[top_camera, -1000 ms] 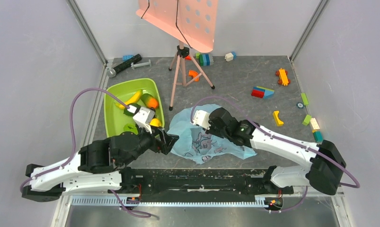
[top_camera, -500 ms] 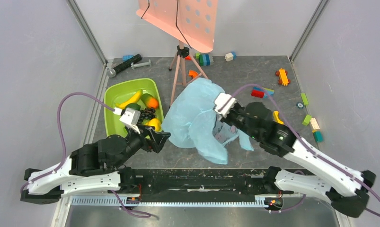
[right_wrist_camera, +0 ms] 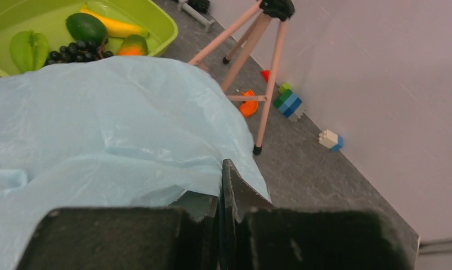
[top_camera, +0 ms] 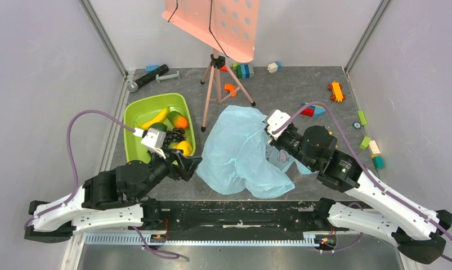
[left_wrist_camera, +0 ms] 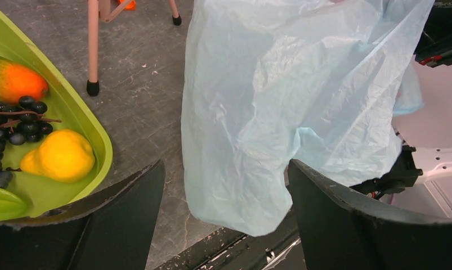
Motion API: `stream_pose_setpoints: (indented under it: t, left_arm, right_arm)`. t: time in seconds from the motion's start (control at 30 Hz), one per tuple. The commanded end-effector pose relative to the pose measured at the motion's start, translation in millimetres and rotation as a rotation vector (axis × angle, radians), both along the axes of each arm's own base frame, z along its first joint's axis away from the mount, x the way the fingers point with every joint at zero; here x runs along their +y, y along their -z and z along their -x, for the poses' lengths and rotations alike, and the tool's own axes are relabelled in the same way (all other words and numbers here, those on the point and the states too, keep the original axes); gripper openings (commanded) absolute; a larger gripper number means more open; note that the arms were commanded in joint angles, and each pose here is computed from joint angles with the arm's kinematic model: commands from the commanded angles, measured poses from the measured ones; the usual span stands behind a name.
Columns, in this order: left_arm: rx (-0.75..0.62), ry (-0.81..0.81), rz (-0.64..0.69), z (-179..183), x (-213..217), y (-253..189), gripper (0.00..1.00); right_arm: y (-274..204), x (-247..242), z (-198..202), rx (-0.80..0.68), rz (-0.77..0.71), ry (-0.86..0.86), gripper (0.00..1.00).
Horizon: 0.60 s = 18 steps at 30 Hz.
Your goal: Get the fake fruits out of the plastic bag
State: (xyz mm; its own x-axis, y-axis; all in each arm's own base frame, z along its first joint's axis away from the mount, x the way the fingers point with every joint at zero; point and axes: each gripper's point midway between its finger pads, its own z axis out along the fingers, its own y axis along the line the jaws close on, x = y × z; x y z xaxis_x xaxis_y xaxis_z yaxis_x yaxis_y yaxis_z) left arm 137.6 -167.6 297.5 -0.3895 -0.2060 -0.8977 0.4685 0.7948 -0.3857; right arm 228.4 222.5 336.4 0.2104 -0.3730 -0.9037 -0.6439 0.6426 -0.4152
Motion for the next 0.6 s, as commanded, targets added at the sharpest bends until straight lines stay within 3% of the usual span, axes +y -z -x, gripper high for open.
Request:
stream_pose_setpoints:
  t: [0.0, 0.13, 0.23, 0.27, 0.37, 0.43, 0.5, 0.57]
  left_arm:
    - [0.014, -0.037, 0.033, -3.2, 0.6, -0.2, 0.86]
    - [0.018, -0.04, 0.033, -3.3, 0.2, 1.2, 0.86]
    - [0.02, -0.045, 0.03, -4.2, -1.2, 2.0, 0.87]
    - [0.019, -0.044, 0.029, -4.3, -1.6, 1.1, 0.87]
    - [0.02, -0.041, 0.023, -4.2, -2.4, -0.7, 0.87]
    - [0.022, -0.049, 0.021, -4.5, -0.6, -0.8, 0.88]
    - [0.027, -0.062, 0.009, -5.7, 1.5, 1.9, 0.91]
    - [0.03, -0.068, 0.002, -6.1, 1.8, 4.2, 0.92]
  right_arm:
    - [-10.9, -21.9, -20.3, 0.03, -0.084, 0.215, 0.03]
    - [-1.0, -50.4, -40.3, 0.1, -0.04, 0.474, 0.06]
    - [6.0, -48.4, -47.2, 0.127, -0.031, 0.523, 0.06]
    - [8.5, -47.9, -49.9, 0.14, -0.031, 0.548, 0.13]
    - [11.4, -43.1, -53.5, 0.169, 0.002, 0.56, 0.62]
    - [11.8, -37.7, -51.2, 0.181, 0.007, 0.523, 0.81]
    - [10.1, -37.1, -46.6, 0.184, -0.004, 0.492, 0.91]
    - [7.9, -40.8, -39.9, 0.181, -0.005, 0.464, 0.95]
